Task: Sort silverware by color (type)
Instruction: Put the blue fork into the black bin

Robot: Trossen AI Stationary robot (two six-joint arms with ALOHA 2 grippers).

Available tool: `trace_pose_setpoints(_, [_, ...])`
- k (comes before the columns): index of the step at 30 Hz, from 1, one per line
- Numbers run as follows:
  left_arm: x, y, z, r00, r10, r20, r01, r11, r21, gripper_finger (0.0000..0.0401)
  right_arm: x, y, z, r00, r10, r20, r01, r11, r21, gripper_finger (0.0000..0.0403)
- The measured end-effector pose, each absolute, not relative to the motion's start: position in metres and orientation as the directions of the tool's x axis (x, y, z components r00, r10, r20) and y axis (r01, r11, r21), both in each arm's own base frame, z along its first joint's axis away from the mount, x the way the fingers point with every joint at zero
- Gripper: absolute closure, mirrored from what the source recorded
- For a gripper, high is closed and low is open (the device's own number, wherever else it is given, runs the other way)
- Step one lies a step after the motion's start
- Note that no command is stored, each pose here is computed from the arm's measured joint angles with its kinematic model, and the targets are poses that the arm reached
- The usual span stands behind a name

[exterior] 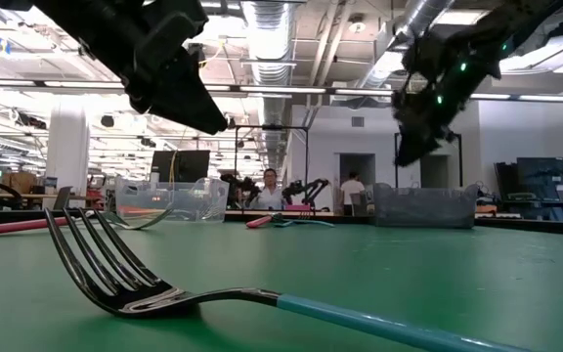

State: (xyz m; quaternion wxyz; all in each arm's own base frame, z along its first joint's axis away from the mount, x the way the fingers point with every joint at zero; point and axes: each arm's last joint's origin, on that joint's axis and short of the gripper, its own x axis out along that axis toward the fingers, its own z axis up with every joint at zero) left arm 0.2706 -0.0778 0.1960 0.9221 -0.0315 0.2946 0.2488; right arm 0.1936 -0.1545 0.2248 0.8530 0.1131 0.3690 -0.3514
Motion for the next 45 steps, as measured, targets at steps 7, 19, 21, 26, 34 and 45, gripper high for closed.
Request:
trace_pose_setpoints(7, [0.278, -0.09, 0.197, 0.778, 0.246, -0.579, -0.302, 0.953, -0.001, 0.0238, 0.229, -0.079, 0.237, 0.674, -0.329, -0.662, 0.492, 0.868, 0.069, 0.0264])
trace_pose_setpoints(19, [0.3, -0.161, 0.143, 0.806, -0.263, -0.53, 0.205, 0.964, -0.168, 0.0238, 0.247, 0.035, 0.227, 0.724, -0.227, -0.651, 0.31, 0.951, 0.013, 0.0268])
trace_pose_setpoints(21, [0.304, -0.172, 0.13, 0.806, -0.286, -0.518, 0.258, 0.958, -0.128, 0.0238, 0.246, 0.046, 0.228, 0.743, -0.234, -0.627, 0.306, 0.952, 0.007, 0.0268])
trace_pose_setpoints(26, [0.32, -0.189, 0.111, 0.77, -0.339, -0.541, 0.359, 0.931, -0.072, 0.0238, 0.243, 0.061, 0.23, 0.765, -0.223, -0.604, 0.301, 0.953, 0.03, 0.0268])
trace_pose_setpoints(34, [0.336, -0.202, 0.105, 0.69, -0.486, -0.537, 0.521, 0.848, -0.099, 0.0247, 0.238, 0.073, 0.23, 0.767, -0.232, -0.597, 0.316, 0.948, 0.037, 0.0269])
trace_pose_setpoints(45, [0.341, -0.187, 0.1, 0.675, -0.443, -0.59, 0.502, 0.862, -0.072, 0.0314, 0.236, 0.081, 0.23, 0.775, -0.208, -0.597, 0.314, 0.946, 0.079, 0.0269])
